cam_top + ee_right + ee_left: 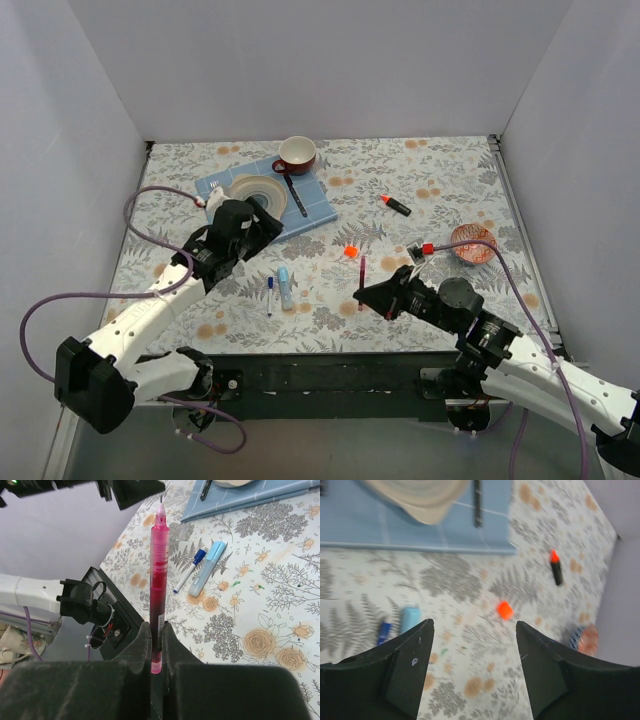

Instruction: Insert the pens into the pen caps

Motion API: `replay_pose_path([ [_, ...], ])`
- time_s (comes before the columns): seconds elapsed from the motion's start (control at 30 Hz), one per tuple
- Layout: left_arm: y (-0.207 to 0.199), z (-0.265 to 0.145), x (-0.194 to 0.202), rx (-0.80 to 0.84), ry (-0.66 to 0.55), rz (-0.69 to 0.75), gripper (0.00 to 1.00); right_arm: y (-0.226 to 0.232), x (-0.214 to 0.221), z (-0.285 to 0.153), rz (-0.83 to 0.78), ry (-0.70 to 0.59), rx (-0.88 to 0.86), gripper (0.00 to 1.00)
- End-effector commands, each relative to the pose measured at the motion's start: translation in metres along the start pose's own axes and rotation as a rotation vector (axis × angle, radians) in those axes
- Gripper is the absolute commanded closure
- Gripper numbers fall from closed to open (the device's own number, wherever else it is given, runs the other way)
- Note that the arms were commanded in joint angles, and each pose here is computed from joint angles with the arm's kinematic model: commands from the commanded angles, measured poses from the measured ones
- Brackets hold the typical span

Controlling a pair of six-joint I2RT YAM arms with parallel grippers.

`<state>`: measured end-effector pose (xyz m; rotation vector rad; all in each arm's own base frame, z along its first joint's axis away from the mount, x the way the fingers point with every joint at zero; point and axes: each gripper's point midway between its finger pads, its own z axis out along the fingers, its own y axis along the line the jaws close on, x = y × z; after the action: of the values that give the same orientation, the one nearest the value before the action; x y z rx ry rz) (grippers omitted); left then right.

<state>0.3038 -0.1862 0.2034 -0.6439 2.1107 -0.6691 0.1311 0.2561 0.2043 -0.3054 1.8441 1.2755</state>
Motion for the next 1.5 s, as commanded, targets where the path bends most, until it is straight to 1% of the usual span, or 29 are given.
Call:
replay_pose_path([
  [0.0, 0.091, 0.001, -0.025, -0.318, -0.130, -0.076, 0.36, -0.005, -0.006, -0.006, -0.023, -0.047, 0.019, 0.99],
  [0.03, 0.097, 0.003, -0.026, -0.342, -0.125, -0.062, 0.36, -0.004, -0.007, -0.007, -0.024, -0.053, 0.014, 0.99],
  [0.1, 0.118, 0.006, -0.029, -0.451, -0.124, -0.057, 0.39, -0.004, -0.006, -0.008, -0.027, -0.050, 0.011, 0.99],
  [0.13, 0.130, 0.013, -0.025, -0.505, -0.102, -0.041, 0.40, -0.003, -0.007, -0.008, -0.030, -0.052, 0.009, 0.99],
  [0.23, 0.153, 0.025, -0.021, -0.576, -0.061, -0.041, 0.46, -0.002, -0.007, -0.010, -0.035, -0.056, 0.002, 0.99],
  [0.27, 0.157, 0.027, -0.020, -0.585, -0.054, -0.043, 0.49, -0.002, -0.008, -0.011, -0.034, -0.063, 0.000, 0.99],
  [0.3, 0.161, 0.031, -0.022, -0.586, -0.055, -0.042, 0.50, -0.002, -0.009, -0.012, -0.036, -0.070, -0.001, 0.99],
  [0.57, 0.193, 0.045, -0.012, -0.689, -0.015, -0.021, 0.52, 0.000, -0.015, -0.018, -0.051, -0.099, -0.003, 0.99],
  [0.73, 0.203, 0.052, -0.002, -0.698, 0.022, 0.011, 0.57, 0.000, -0.017, -0.020, -0.051, -0.108, -0.002, 0.99],
  [1.0, 0.222, 0.061, 0.012, -0.750, 0.068, 0.022, 0.61, 0.003, -0.024, -0.026, -0.053, -0.134, -0.003, 0.99],
  [1.17, 0.230, 0.061, 0.017, -0.767, 0.084, 0.051, 0.67, 0.002, -0.020, -0.027, -0.039, -0.128, -0.009, 0.99],
  [1.27, 0.232, 0.059, 0.019, -0.764, 0.097, 0.076, 0.74, 0.002, -0.018, -0.029, -0.039, -0.125, -0.013, 0.99],
  [1.3, 0.231, 0.058, 0.019, -0.756, 0.104, 0.082, 0.80, 0.001, -0.020, -0.030, -0.038, -0.135, -0.009, 0.99],
  [1.33, 0.230, 0.057, 0.020, -0.741, 0.128, 0.116, 0.83, 0.001, -0.020, -0.030, -0.036, -0.135, -0.006, 0.99],
  [1.4, 0.220, 0.057, 0.019, -0.682, 0.157, 0.169, 0.90, 0.003, -0.023, -0.032, -0.033, -0.149, -0.011, 0.99],
  [1.43, 0.213, 0.057, 0.022, -0.633, 0.206, 0.218, 0.97, 0.004, -0.024, -0.032, -0.033, -0.148, -0.014, 0.99],
  [1.47, 0.204, 0.057, 0.021, -0.587, 0.220, 0.256, 1.00, 0.005, -0.025, -0.033, -0.035, -0.151, -0.016, 0.99],
])
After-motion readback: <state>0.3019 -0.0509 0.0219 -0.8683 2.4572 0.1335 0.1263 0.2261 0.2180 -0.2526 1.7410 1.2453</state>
